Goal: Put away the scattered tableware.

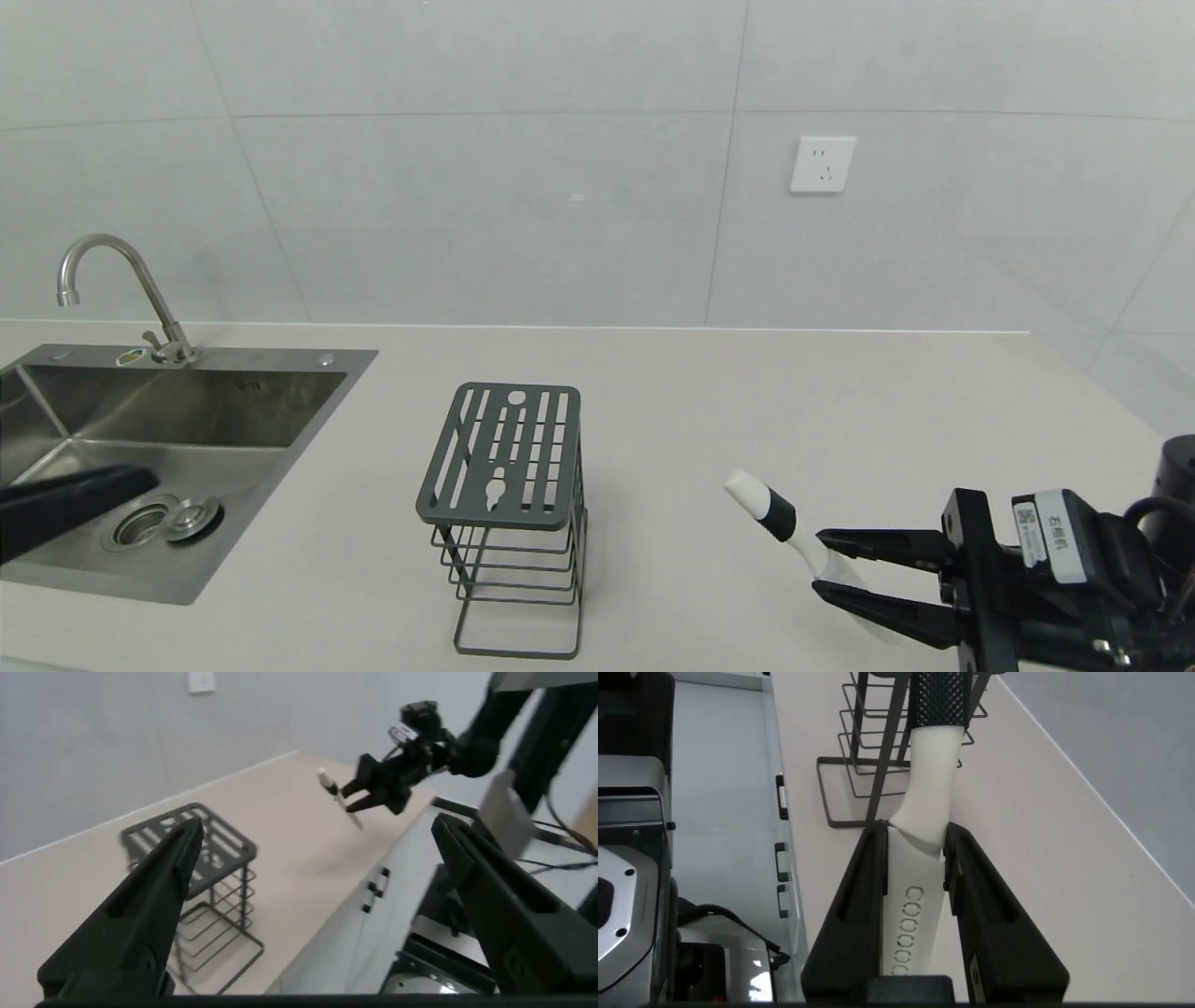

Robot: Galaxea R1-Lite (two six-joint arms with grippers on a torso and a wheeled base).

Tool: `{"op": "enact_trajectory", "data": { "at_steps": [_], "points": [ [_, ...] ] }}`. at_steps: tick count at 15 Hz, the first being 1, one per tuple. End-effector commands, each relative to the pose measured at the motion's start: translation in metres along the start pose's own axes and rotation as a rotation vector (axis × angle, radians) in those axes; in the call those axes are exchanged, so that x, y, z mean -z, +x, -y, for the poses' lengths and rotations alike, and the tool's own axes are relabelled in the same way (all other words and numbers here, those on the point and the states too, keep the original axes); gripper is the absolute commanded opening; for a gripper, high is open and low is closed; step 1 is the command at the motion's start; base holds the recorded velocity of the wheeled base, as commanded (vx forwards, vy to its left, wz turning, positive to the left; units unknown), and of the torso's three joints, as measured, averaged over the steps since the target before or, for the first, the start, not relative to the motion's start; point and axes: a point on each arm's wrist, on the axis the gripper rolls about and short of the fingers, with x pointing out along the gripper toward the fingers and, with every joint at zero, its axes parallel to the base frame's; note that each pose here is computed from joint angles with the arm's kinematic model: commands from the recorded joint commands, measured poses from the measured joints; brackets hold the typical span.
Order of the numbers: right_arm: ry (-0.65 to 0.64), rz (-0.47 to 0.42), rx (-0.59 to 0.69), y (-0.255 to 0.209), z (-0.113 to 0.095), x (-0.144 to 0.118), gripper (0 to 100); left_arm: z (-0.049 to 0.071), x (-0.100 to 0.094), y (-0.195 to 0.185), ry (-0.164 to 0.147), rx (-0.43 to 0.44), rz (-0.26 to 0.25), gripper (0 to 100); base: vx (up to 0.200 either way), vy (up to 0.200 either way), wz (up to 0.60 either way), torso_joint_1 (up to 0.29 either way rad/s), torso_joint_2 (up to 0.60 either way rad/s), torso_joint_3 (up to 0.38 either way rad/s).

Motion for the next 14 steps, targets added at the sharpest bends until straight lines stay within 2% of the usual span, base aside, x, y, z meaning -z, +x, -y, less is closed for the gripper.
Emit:
{"op": "enact_trajectory", "data": {
  "at_steps": [1, 3, 5, 7, 8, 9, 12, 14],
  "points": [
    [-0.001, 0.002, 0.010, -0.006, -0.003, 0.000, 0, -0.052, -0.003, 0.069, -0.128, -0.005, -0.092, 100, 0.000, 0.000, 0.00, 0.000, 0.00, 0.000],
    [-0.001, 0.004, 0.013, -0.009, -0.005, -0.001, 0, -0.071, 0.004, 0.093, -0.192, 0.000, -0.066, 100, 0.000, 0.000, 0.00, 0.000, 0.00, 0.000],
    [-0.008, 0.010, 0.023, -0.010, -0.004, -0.003, 0, -0.072, 0.010, 0.120, -0.175, 0.077, -0.040, 100, 0.000, 0.000, 0.00, 0.000, 0.00, 0.000],
    [-0.002, 0.005, 0.035, -0.011, -0.003, -0.001, 0, -0.059, 0.013, 0.140, -0.181, 0.115, -0.041, 100, 0.000, 0.000, 0.00, 0.000, 0.00, 0.000],
    [0.005, -0.001, 0.045, -0.013, -0.002, 0.000, 0, -0.055, 0.014, 0.145, -0.186, 0.117, -0.042, 100, 0.000, 0.000, 0.00, 0.000, 0.00, 0.000],
    [0.014, -0.011, 0.054, -0.015, -0.002, 0.003, 0, -0.046, 0.016, 0.156, -0.192, 0.116, -0.044, 100, 0.000, 0.000, 0.00, 0.000, 0.00, 0.000],
    [0.017, -0.018, 0.116, -0.021, 0.006, 0.003, 0, -0.029, 0.025, 0.180, -0.211, 0.047, -0.059, 100, 0.000, 0.000, 0.00, 0.000, 0.00, 0.000],
    [0.007, -0.007, 0.141, -0.021, 0.013, -0.001, 0, -0.015, 0.028, 0.189, -0.227, 0.095, -0.076, 100, 0.000, 0.000, 0.00, 0.000, 0.00, 0.000]
  ]
}}
